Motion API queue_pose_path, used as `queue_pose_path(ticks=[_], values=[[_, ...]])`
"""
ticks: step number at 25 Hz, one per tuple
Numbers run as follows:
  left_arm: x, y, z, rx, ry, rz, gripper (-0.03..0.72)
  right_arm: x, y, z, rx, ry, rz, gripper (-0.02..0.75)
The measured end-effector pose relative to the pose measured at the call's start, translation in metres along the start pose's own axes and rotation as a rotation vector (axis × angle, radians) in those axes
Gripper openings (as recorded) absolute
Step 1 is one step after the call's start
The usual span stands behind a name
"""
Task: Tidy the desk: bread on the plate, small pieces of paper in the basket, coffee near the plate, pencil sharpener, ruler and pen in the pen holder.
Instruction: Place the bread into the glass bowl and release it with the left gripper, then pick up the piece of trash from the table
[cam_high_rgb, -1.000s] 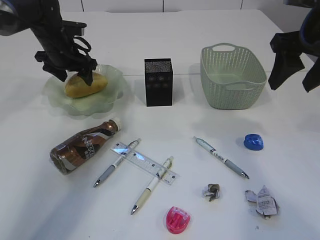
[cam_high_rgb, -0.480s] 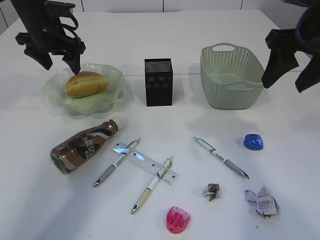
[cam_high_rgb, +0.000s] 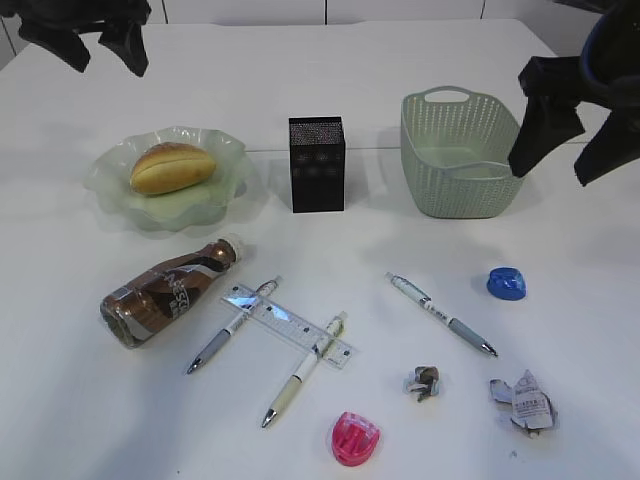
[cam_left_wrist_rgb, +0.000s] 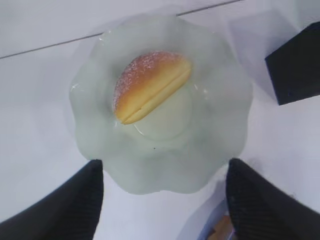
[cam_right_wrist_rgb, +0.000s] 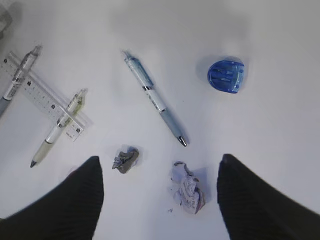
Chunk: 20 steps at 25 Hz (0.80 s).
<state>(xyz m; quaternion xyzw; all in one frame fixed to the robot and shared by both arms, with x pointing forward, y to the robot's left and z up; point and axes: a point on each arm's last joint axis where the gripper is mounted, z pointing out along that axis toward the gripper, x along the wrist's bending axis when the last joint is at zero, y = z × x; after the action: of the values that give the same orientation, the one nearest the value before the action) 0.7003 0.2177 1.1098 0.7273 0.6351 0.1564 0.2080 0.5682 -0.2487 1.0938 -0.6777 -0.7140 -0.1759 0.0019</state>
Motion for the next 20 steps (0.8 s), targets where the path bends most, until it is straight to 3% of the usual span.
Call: queue_pose_path(ticks=[8,16,20], values=[[-0.003,0.002,-0.050,-0.089,-0.027,-0.005,0.532,0.039,-0.021,0.022,0.088,-0.048,-0.186,0.551],[-0.004,0.001,-0.064,-0.109,-0.043,-0.008,0.521,0.033,-0.053,0.030,0.161,-0.099,-0.205,0.551],[-0.005,0.000,-0.079,-0.138,-0.047,-0.008,0.519,0.022,-0.075,0.034,0.200,-0.167,-0.142,0.551]])
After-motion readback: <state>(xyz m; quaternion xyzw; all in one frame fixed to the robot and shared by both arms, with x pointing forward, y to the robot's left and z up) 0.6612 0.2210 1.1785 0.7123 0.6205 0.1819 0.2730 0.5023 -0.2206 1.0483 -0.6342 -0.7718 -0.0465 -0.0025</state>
